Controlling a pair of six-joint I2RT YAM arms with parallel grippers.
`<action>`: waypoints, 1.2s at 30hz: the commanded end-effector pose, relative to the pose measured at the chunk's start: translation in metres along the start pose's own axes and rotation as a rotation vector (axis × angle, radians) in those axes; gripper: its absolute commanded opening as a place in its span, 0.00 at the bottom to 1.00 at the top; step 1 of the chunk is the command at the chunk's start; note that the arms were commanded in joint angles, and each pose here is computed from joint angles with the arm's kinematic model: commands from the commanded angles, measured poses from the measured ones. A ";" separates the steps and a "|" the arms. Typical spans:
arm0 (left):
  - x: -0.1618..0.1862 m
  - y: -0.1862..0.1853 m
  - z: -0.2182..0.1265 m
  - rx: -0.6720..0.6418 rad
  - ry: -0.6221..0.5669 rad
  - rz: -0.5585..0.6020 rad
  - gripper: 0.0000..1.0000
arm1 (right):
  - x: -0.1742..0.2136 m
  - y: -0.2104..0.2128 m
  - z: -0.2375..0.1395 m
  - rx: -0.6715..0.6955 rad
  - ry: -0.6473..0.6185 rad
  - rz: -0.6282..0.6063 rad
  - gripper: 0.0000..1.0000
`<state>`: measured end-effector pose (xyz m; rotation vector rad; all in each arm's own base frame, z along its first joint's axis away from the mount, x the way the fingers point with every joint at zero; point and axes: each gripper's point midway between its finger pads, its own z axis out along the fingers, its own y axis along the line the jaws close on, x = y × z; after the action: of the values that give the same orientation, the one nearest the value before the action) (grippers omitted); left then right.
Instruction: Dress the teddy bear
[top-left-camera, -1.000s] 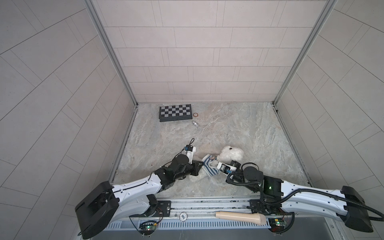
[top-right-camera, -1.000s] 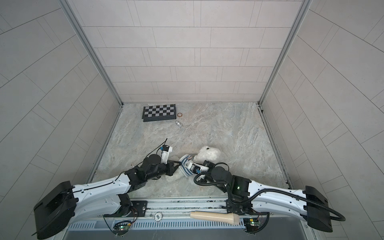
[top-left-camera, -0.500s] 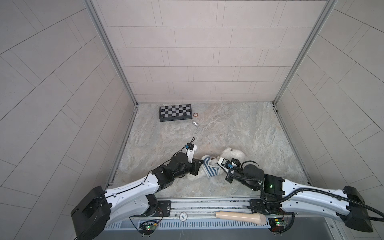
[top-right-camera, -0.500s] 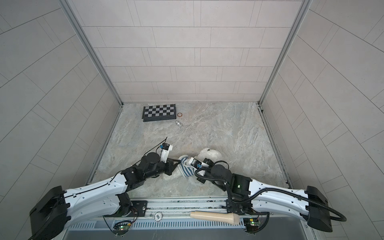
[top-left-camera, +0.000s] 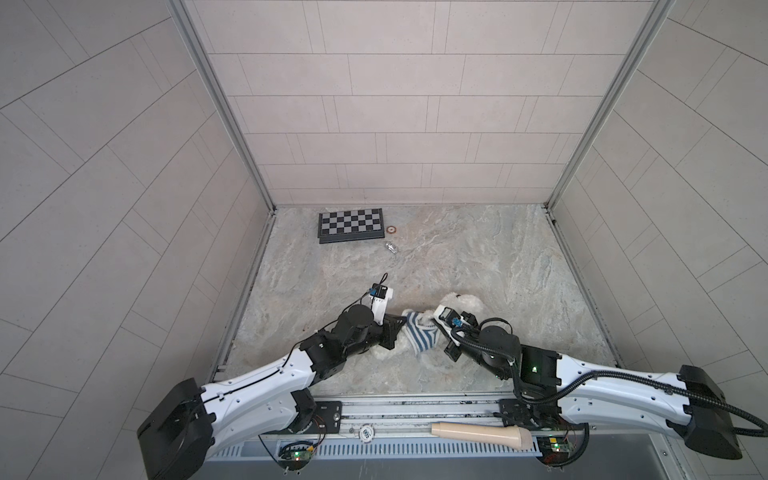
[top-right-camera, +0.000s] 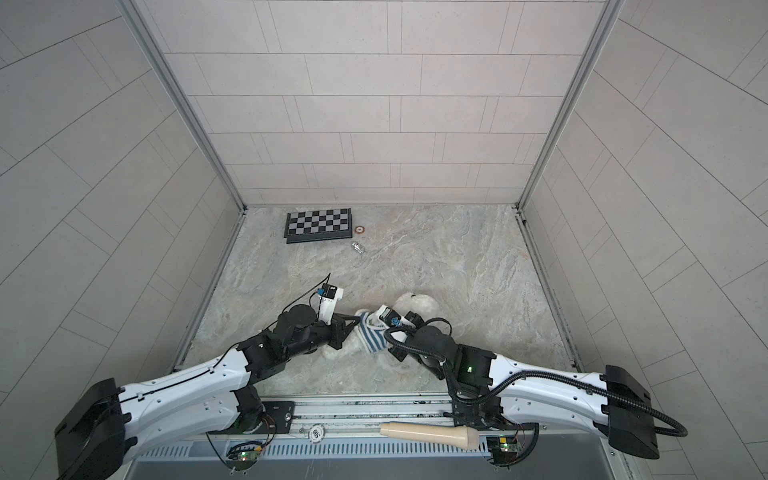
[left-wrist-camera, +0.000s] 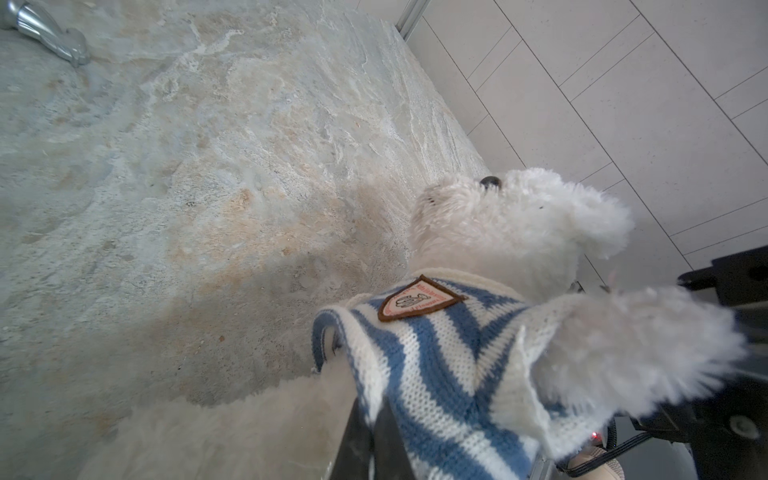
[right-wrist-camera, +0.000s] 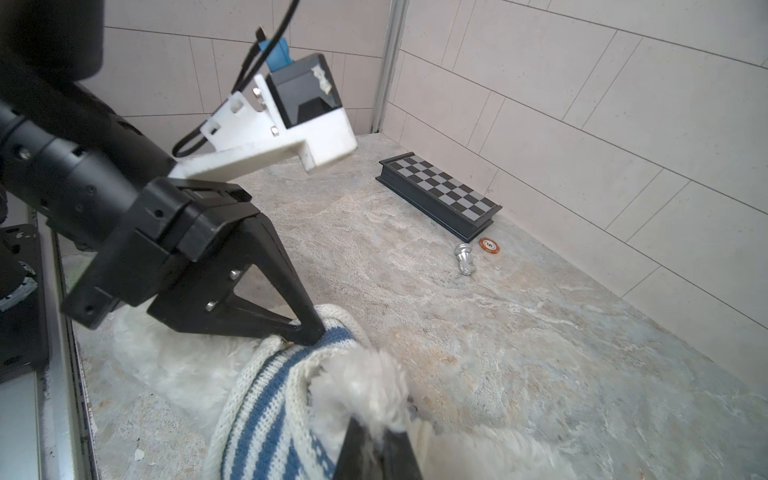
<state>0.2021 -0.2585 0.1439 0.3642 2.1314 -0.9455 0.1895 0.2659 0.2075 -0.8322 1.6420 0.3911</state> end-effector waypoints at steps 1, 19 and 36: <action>-0.009 0.001 -0.005 -0.043 -0.008 0.054 0.10 | -0.030 -0.017 -0.007 0.069 -0.070 0.077 0.00; -0.023 -0.013 -0.031 -0.026 -0.065 0.096 0.61 | -0.035 -0.025 -0.003 0.105 -0.026 0.124 0.00; -0.033 -0.031 -0.030 0.019 -0.078 0.138 0.94 | -0.026 -0.025 0.007 0.069 -0.005 0.163 0.00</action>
<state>0.1890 -0.2529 0.1680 0.4560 2.0777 -0.8730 0.2106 0.2582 0.2127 -0.7126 1.7622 0.3831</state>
